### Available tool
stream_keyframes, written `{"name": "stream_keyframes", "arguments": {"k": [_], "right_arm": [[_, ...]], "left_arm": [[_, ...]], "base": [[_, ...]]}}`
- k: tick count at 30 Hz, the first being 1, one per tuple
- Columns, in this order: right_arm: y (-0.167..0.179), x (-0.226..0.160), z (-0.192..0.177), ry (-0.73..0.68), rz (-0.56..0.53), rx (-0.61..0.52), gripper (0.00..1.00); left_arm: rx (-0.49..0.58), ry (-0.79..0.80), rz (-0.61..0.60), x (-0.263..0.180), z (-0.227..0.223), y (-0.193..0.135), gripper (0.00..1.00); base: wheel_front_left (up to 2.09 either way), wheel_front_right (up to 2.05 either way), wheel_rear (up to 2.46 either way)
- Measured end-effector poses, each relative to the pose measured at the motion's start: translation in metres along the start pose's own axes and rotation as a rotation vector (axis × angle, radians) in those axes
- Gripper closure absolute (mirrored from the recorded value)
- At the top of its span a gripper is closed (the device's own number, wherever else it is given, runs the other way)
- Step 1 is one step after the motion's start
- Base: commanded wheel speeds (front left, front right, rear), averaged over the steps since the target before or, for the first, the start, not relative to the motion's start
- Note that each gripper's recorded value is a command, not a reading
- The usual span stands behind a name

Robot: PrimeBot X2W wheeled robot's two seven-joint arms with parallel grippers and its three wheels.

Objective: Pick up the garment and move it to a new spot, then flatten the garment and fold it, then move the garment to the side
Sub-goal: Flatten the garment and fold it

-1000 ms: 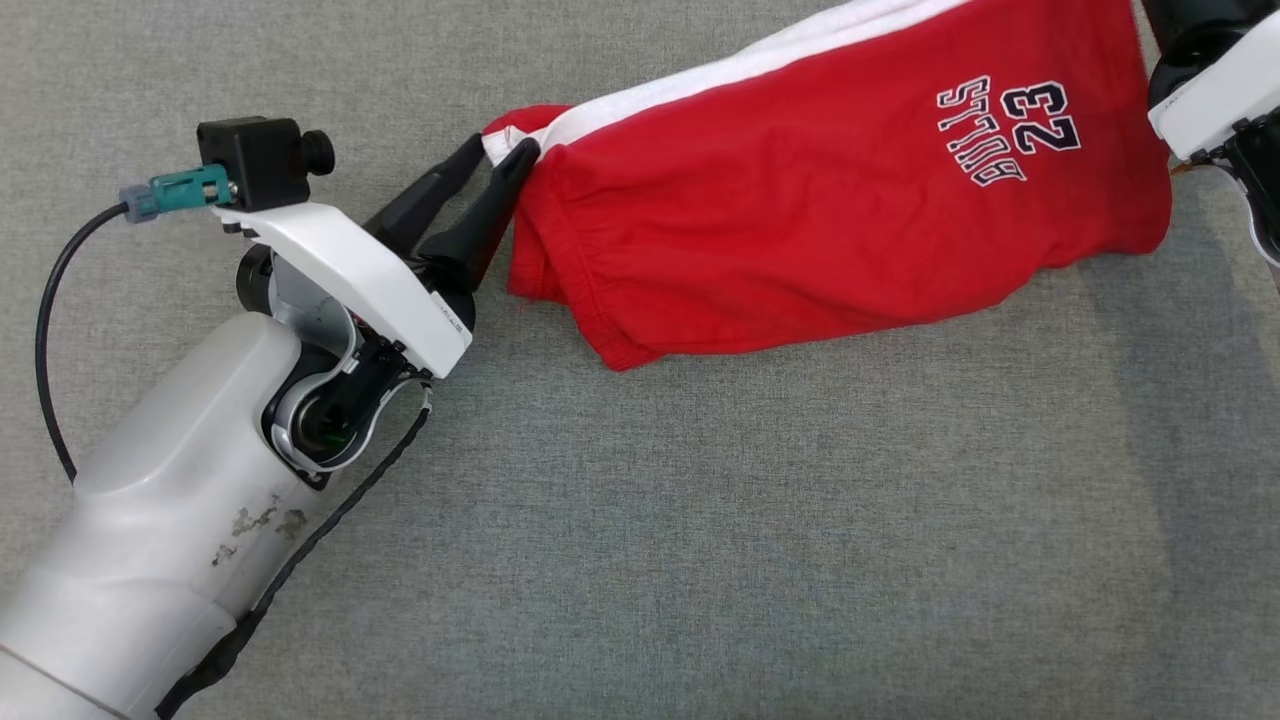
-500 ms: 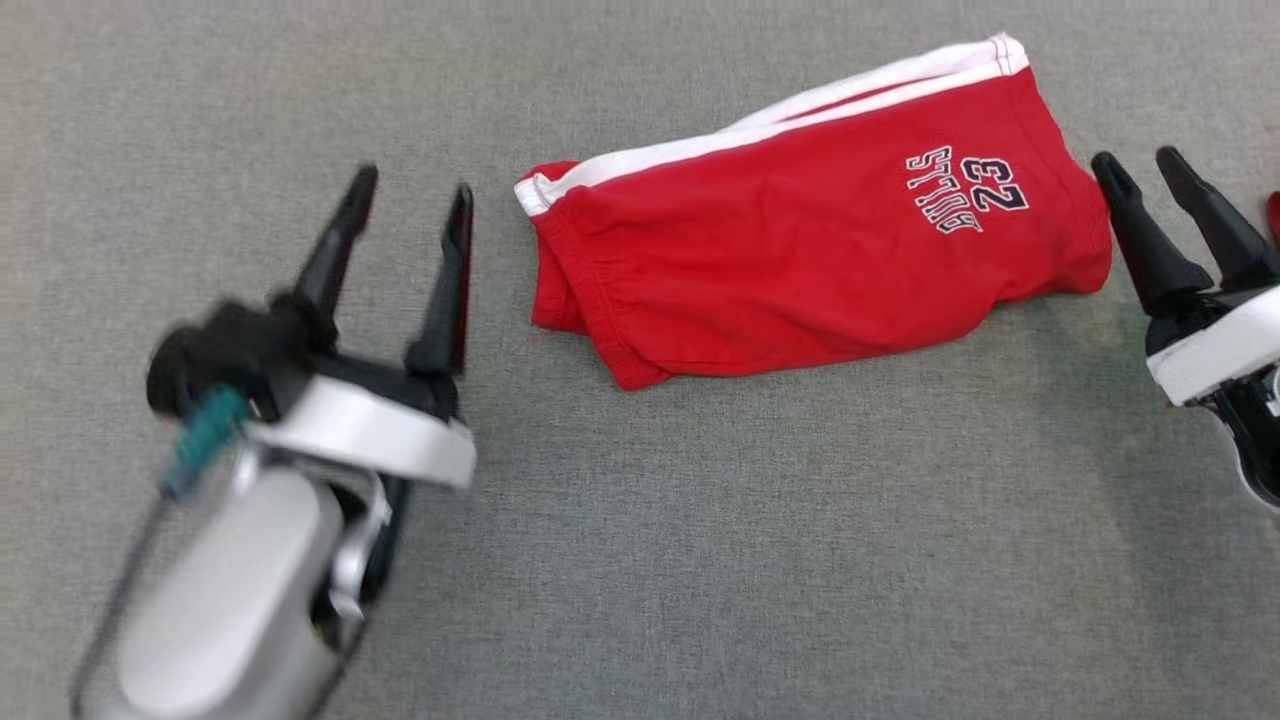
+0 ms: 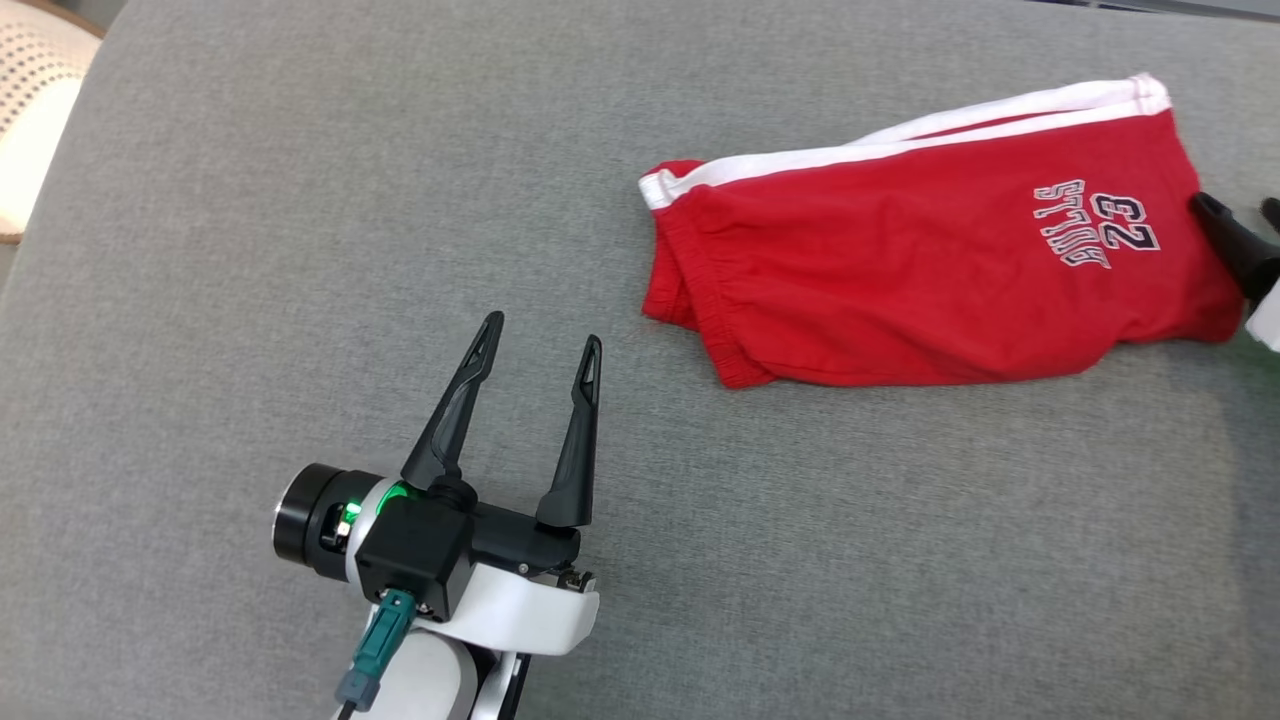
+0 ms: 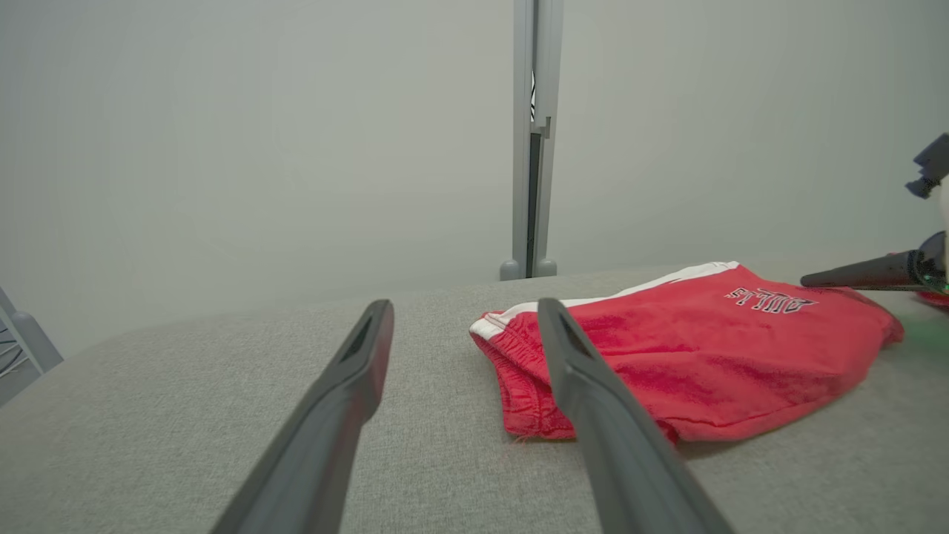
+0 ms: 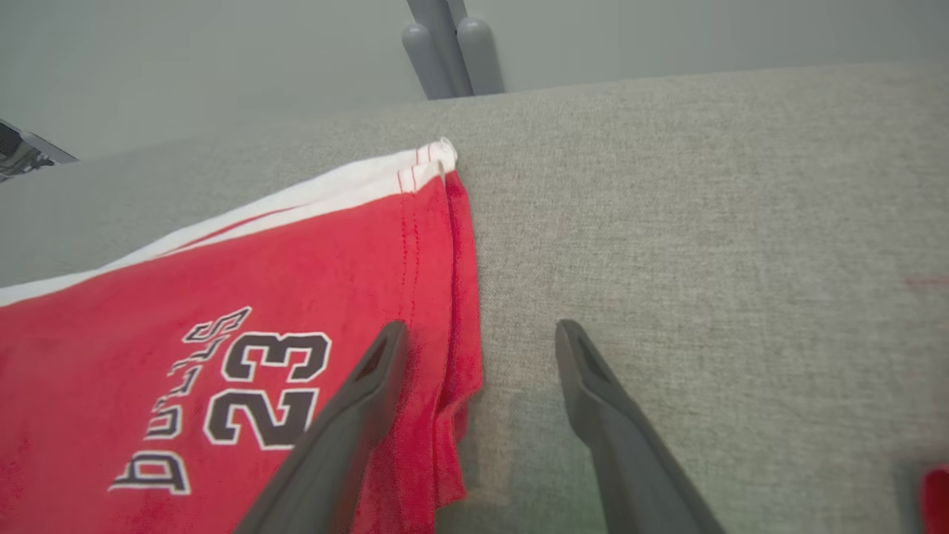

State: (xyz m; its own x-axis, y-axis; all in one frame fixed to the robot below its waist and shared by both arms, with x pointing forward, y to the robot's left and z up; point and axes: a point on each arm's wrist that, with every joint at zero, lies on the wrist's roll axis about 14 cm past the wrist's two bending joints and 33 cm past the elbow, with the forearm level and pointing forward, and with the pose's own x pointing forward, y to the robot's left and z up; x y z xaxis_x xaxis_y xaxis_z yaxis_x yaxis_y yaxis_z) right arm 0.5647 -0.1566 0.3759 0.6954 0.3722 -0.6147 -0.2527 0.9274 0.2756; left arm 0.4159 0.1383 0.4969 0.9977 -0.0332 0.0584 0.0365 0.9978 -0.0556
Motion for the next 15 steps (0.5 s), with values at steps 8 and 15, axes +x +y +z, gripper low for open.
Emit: {"name": "stream_keyframes", "arguments": {"k": [8,15], "right_arm": [[0.001,0.022,-0.008,0.18,-0.031,-0.047,0.0],[0.017,0.019,-0.02,0.244,0.02,-0.022,1.0]], "left_arm": [[0.01,0.015,0.032,-0.001,-0.005,0.013,0.0],[-0.004,0.017,0.022,0.0,-0.007,0.011,0.0]], "base": [[0.0,0.0,0.0],[0.0,0.0,0.0]]}}
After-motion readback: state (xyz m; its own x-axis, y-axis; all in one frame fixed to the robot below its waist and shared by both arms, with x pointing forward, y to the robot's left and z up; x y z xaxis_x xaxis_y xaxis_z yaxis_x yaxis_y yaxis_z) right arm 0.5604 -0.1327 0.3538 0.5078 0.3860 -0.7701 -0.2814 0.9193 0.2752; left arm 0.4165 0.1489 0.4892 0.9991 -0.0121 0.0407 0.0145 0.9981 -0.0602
